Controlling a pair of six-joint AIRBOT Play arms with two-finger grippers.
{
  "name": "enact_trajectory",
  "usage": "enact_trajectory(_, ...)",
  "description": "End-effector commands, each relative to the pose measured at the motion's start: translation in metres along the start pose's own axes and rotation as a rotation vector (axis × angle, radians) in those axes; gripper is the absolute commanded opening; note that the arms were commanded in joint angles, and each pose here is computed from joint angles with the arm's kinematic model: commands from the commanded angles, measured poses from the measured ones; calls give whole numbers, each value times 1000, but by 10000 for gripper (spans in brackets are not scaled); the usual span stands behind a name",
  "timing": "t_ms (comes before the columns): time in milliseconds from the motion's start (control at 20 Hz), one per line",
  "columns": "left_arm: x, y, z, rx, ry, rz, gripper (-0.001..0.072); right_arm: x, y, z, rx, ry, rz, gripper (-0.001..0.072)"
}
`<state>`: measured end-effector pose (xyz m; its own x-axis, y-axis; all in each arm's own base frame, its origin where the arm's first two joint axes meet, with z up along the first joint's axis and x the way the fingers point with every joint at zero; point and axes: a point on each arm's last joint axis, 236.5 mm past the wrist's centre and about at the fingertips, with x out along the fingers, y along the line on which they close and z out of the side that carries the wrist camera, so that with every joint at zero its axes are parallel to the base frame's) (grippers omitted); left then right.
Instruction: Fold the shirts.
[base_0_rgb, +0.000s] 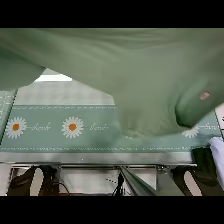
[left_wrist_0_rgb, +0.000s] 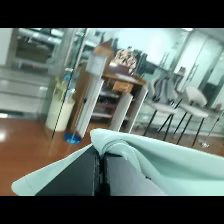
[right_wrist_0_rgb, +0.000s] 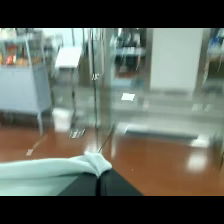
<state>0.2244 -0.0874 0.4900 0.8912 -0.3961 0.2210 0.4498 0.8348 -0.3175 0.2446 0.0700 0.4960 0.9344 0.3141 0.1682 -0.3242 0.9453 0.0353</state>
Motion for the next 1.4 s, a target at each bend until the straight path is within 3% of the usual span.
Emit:
enact_trajectory(0, -8, -21, 12, 18, -38, -39, 20, -21, 2, 47, -78, -122, -51, 39)
enact_trajectory(250, -23, -51, -3, 63, 25, -87, 20, -36, -10, 60, -104, -124, -141, 39)
enact_trajectory(450, -31, -56, -56, -81, 256, -96, 20, -33, -25, 27, -76, 20, -190, 38)
enact_trajectory(650, -39, -8, -95, -126, 414, 93, 19, 1, -67, -61, -33, 362, -244, 38)
enact_trajectory(950, -31, 86, -210, -442, 630, 235, 20, 126, -95, -216, 121, 704, -105, 39)
enact_trajectory(1100, -22, 142, -259, -572, 642, 325, 20, 188, -95, -297, 125, 781, -72, 39)
enact_trajectory(1350, -3, 208, -307, -616, 740, 377, 21, 238, -107, -395, 157, 833, -87, 39)
